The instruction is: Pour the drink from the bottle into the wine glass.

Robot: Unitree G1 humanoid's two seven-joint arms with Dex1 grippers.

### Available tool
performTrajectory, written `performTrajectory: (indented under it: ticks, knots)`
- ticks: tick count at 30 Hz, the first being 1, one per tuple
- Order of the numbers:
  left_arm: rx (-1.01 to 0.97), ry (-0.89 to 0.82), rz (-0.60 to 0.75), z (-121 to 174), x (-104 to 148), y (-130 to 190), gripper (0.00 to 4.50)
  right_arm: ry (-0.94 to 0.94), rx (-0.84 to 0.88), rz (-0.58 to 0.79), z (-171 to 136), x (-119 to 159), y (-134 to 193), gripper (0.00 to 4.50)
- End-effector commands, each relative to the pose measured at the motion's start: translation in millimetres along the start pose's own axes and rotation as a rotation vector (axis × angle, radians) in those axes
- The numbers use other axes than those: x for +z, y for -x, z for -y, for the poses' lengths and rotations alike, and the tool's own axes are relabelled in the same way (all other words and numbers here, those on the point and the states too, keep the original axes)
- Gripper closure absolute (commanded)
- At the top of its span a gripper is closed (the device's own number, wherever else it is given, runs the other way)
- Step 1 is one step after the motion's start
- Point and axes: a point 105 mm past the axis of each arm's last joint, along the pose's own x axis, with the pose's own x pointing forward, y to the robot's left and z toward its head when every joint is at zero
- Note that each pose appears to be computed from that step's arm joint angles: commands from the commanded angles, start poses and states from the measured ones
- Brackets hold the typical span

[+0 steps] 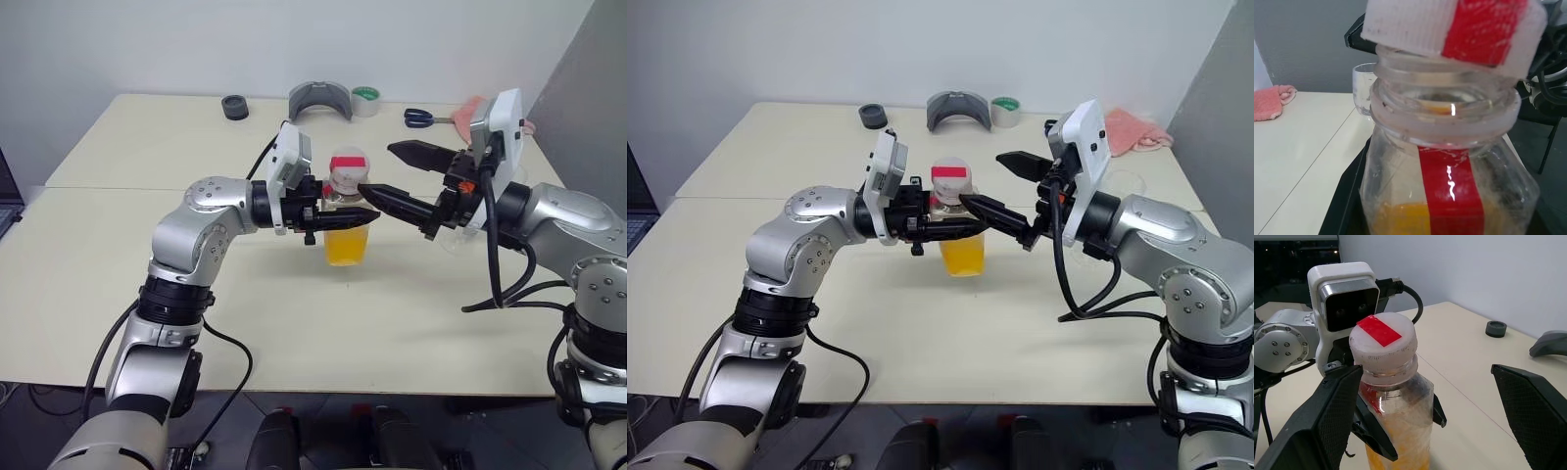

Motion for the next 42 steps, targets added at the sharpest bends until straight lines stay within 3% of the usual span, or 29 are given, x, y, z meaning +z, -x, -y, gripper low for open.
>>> performTrajectory:
  ticks: [1,17,42]
  knots:
    - [-0.013,-0.051,0.030,3,13,1,2.56,0.030,-0.011,0.039,0,11,6,0.03]
    - [-0.015,-0.051,0.031,4,13,1,2.56,-0.006,0.084,0.039,-20,9,9,0.03]
    - [-0.010,-0.054,0.036,7,14,1,2.56,-0.027,0.184,0.111,-26,23,-28,0.03]
